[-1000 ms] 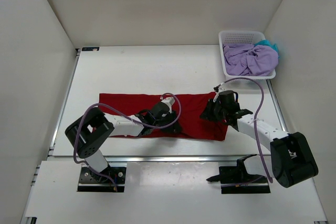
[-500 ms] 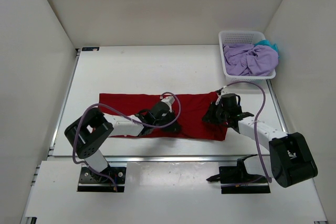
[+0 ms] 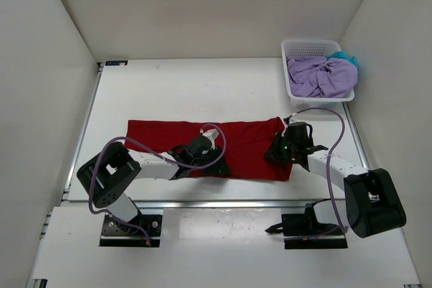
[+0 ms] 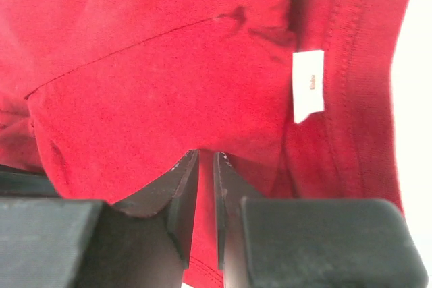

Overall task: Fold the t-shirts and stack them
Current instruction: Fold the other side of the tshirt into a rectangle

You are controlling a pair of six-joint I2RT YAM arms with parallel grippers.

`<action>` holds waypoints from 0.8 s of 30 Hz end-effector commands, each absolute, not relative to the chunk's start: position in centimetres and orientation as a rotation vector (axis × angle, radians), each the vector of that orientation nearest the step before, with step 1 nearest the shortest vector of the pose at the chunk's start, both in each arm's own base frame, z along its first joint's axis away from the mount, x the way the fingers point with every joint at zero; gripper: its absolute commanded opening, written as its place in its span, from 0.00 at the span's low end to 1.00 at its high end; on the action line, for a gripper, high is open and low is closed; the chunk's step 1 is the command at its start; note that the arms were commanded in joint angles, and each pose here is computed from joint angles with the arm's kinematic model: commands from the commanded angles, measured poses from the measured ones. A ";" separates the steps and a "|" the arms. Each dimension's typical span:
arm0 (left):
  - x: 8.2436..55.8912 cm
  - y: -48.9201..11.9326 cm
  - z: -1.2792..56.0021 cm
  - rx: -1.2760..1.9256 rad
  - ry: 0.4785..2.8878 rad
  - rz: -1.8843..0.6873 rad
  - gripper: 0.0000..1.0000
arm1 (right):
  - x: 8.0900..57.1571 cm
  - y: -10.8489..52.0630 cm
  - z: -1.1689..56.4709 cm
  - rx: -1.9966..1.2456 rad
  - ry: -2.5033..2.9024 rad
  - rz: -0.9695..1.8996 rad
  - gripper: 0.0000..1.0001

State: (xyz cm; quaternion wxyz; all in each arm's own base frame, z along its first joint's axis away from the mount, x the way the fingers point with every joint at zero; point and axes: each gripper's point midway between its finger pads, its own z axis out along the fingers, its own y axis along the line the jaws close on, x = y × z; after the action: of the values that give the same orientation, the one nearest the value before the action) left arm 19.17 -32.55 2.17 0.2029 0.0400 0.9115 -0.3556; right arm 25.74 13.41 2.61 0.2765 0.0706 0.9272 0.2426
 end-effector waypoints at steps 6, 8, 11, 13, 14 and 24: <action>21.6 -30.7 7.5 0.085 2.394 -1.020 0.56 | 31.7 11.4 9.9 0.237 2.268 0.574 0.26; 22.9 -30.6 9.5 0.093 2.336 -1.013 0.54 | 33.4 10.9 11.1 0.269 2.226 0.646 0.28; 25.7 -30.5 11.2 0.061 2.272 -1.021 0.54 | 36.5 9.6 11.4 0.273 2.182 0.639 0.32; 28.0 -30.8 12.4 0.032 2.233 -1.038 0.53 | 37.8 8.6 10.6 0.306 2.188 0.640 0.31; 29.0 -30.6 12.0 0.012 2.240 -1.044 0.52 | 38.2 8.6 10.3 0.301 2.194 0.679 0.31; 37.3 -30.2 8.1 -0.098 2.316 -0.976 0.51 | 39.6 9.8 8.5 0.262 2.250 0.694 0.30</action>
State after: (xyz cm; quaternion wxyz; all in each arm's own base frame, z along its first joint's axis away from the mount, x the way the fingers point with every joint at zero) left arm 36.54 -29.67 7.55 0.3151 -0.0497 0.8782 -0.3565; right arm 37.70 8.89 6.24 0.3404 0.1372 0.8919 0.2643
